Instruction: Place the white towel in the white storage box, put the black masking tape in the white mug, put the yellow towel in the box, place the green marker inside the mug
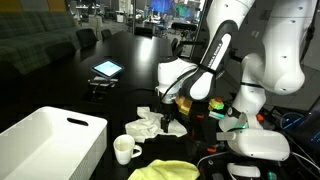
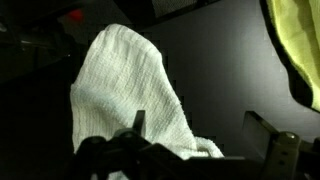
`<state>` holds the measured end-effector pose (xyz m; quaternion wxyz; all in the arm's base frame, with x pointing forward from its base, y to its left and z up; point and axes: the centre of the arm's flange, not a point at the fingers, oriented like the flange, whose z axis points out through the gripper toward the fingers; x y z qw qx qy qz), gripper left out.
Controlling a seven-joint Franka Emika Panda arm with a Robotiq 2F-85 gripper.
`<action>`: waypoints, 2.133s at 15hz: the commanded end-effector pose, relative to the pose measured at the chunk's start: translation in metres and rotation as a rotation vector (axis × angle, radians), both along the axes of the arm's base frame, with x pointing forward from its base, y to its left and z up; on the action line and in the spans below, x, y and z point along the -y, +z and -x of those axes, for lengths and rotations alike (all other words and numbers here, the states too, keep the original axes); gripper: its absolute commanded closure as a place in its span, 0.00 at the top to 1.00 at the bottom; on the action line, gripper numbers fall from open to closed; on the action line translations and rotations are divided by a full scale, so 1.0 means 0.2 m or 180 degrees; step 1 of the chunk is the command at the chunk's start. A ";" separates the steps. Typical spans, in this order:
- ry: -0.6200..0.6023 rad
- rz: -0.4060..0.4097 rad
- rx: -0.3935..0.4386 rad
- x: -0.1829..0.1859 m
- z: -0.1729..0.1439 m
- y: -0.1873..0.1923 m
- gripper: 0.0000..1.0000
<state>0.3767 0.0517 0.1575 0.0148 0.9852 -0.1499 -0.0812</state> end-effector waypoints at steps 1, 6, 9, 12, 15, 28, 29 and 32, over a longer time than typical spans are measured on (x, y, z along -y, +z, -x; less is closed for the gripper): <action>0.0073 0.0101 0.0091 0.09 -0.03 -0.06 1.00; 0.0454 0.0439 0.0107 0.26 -0.03 -0.14 1.00; 0.0871 0.0634 0.0148 0.32 -0.06 -0.21 1.00; 0.1277 0.0658 0.0294 0.28 -0.12 -0.24 1.00; 0.1515 0.0524 0.0435 0.20 -0.16 -0.29 1.00; 0.1138 0.0253 0.0316 0.36 0.07 -0.49 1.00; 0.1145 0.0256 0.0310 0.37 0.06 -0.49 1.00; 0.1194 0.0193 0.0382 0.37 0.02 -0.53 0.96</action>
